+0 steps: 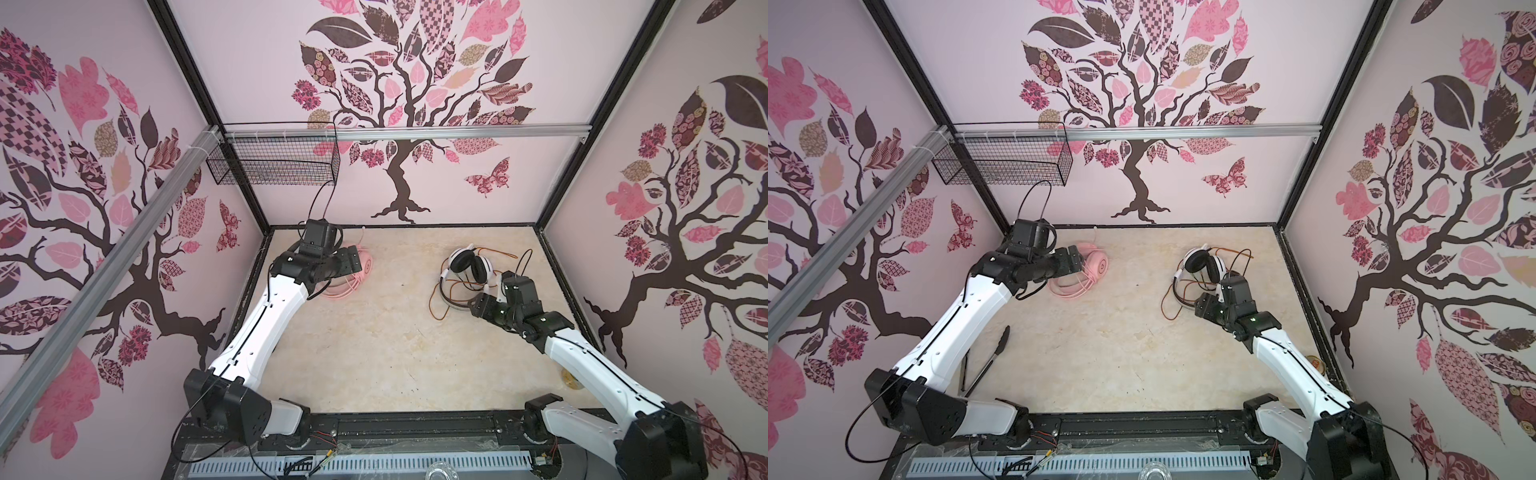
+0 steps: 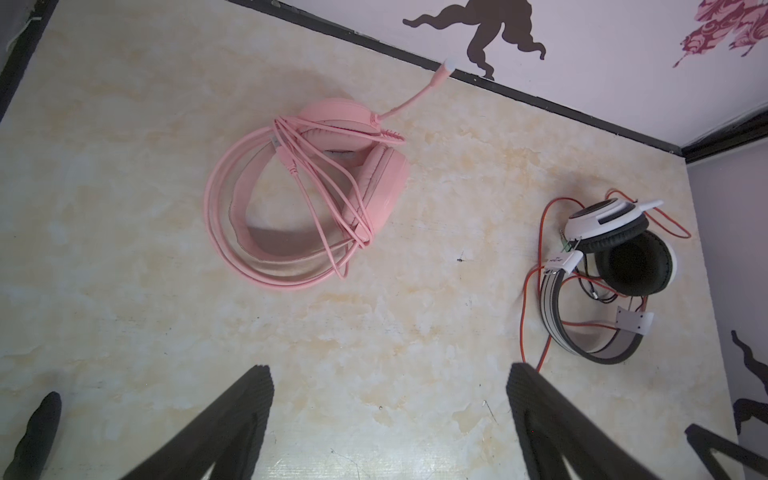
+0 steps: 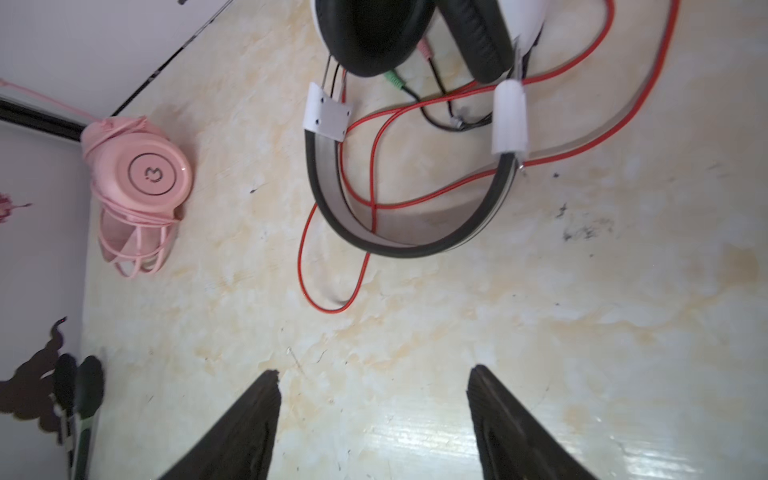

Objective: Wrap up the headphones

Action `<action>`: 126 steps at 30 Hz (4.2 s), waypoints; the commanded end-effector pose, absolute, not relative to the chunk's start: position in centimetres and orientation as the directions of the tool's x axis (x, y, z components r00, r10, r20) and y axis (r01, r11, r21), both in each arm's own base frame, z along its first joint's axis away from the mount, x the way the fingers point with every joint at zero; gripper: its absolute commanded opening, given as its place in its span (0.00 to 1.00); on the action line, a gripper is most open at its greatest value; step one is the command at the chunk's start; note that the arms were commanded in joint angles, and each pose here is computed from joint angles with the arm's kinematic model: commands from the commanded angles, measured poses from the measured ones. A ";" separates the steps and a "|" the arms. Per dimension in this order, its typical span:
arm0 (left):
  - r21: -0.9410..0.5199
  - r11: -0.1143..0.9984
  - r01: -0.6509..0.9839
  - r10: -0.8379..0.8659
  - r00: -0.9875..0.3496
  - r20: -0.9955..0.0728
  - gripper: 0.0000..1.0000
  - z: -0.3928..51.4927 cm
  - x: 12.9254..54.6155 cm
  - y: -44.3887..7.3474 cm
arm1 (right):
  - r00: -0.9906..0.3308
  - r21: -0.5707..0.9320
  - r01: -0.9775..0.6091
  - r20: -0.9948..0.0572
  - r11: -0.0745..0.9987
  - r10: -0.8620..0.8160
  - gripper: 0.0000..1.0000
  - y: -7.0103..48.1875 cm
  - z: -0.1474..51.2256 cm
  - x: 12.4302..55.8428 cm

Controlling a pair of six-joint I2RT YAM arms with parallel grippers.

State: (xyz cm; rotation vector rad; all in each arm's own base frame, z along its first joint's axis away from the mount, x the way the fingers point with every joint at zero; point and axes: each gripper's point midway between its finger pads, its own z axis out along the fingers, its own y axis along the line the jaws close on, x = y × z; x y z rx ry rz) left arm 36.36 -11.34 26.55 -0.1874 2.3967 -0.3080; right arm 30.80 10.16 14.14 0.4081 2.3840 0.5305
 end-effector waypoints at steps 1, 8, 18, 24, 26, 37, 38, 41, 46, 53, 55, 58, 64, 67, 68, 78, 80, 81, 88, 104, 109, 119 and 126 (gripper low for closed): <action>-0.241 0.971 0.012 -0.159 -0.719 -0.676 0.92 27.3 35.7 -12.5 | -0.645 0.338 0.278 -0.628 0.899 0.436 0.82 6.8 15.4 33.5; -0.266 0.963 0.052 -0.148 -0.718 -0.680 0.97 28.2 34.8 -13.4 | -0.648 0.150 0.239 -0.711 0.959 0.272 0.98 6.1 16.1 40.1; -0.289 0.949 0.126 -0.114 -0.717 -0.688 0.98 28.9 33.7 -15.4 | -0.726 0.087 0.129 -0.670 0.988 0.154 0.96 5.1 13.3 46.4; -0.281 0.948 0.146 -0.093 -0.719 -0.689 0.98 28.9 33.3 -16.1 | -0.780 0.055 0.074 -0.619 0.996 0.092 1.00 5.6 11.2 48.3; -0.283 0.947 0.149 -0.094 -0.717 -0.690 0.98 29.0 33.2 -16.1 | -0.795 0.048 0.078 -0.600 0.996 0.091 0.99 5.4 10.3 48.7; -0.277 0.950 0.147 -0.092 -0.715 -0.693 0.98 28.9 33.3 -16.0 | -0.811 0.011 0.135 -0.573 0.991 0.117 0.88 3.9 7.6 49.7; -0.276 0.950 0.145 -0.091 -0.717 -0.691 0.98 28.8 33.3 -16.0 | -0.809 0.013 0.139 -0.575 0.990 0.122 0.85 3.9 7.6 49.7; -0.275 0.951 0.144 -0.090 -0.720 -0.688 0.98 28.6 33.4 -16.1 | -0.805 0.021 0.139 -0.579 0.990 0.126 0.72 3.9 7.9 49.7; -0.271 0.952 0.142 -0.087 -0.724 -0.685 0.98 28.4 33.5 -16.1 | -0.776 0.041 0.159 -0.613 0.987 0.150 0.48 3.7 9.4 49.2; -0.265 0.956 0.128 -0.089 -0.733 -0.674 0.98 27.8 33.7 -16.1 | -0.657 0.190 0.208 -0.700 0.960 0.281 0.44 4.1 15.4 47.0; -0.267 0.956 0.126 -0.089 -0.740 -0.667 0.98 27.3 33.8 -16.2 | -0.602 0.245 0.247 -0.720 0.937 0.347 0.45 4.1 17.3 45.8; -0.255 0.954 0.155 -0.053 -0.751 -0.658 0.97 26.7 33.5 -17.3 | -0.549 0.234 0.268 -0.760 0.935 0.348 0.44 5.3 19.6 43.8; -0.221 0.945 0.241 0.064 -0.799 -0.598 0.95 24.7 30.6 -22.0 | -0.485 0.196 0.243 -0.823 0.950 0.294 0.42 10.2 22.3 39.0; -0.324 0.924 0.205 0.022 -0.873 -0.487 0.92 22.3 28.8 -23.6 | -0.478 0.246 0.233 -0.814 0.941 0.331 0.42 12.5 21.8 36.6; -0.351 0.919 0.177 -0.001 -0.892 -0.452 0.92 21.6 28.3 -23.8 | -0.480 0.269 0.234 -0.804 0.934 0.352 0.42 13.0 21.3 36.0; -0.466 0.868 -0.172 -0.249 -0.962 -0.108 0.89 16.1 24.1 -25.4 | -0.436 0.412 0.328 -0.732 0.850 0.524 0.42 15.0 18.4 32.0; -0.465 0.857 -0.223 -0.284 -0.957 -0.063 0.89 15.6 23.3 -25.9 | -0.418 0.458 0.363 -0.699 0.812 0.581 0.42 14.9 18.1 31.8; -0.467 0.850 -0.243 -0.299 -0.953 -0.048 0.89 15.7 22.9 -26.2 | -0.405 0.479 0.380 -0.683 0.791 0.608 0.42 14.9 17.9 31.8; -0.375 0.839 -0.395 -0.383 -0.917 0.108 0.89 15.2 21.3 -27.2 | -0.359 0.527 0.473 -0.617 0.706 0.701 0.41 14.7 17.5 31.3; -0.266 0.815 -0.515 -0.475 -0.856 0.203 0.86 11.9 23.1 -29.6 | -0.333 0.550 0.481 -0.606 0.683 0.722 0.40 15.6 15.0 30.0; -0.287 0.802 -0.523 -0.486 -0.852 0.195 0.86 12.2 24.1 -30.4 | -0.333 0.540 0.491 -0.608 0.683 0.720 0.40 15.6 14.8 30.0; -0.314 0.781 -0.540 -0.516 -0.841 0.162 0.79 13.4 24.7 -30.3 | -0.321 0.527 0.509 -0.618 0.681 0.718 0.40 15.0 14.5 29.8; -0.239 0.802 -0.547 -0.521 -0.837 0.169 0.71 11.0 25.3 -30.7 | -0.315 0.546 0.483 -0.621 0.684 0.718 0.39 15.1 15.7 29.9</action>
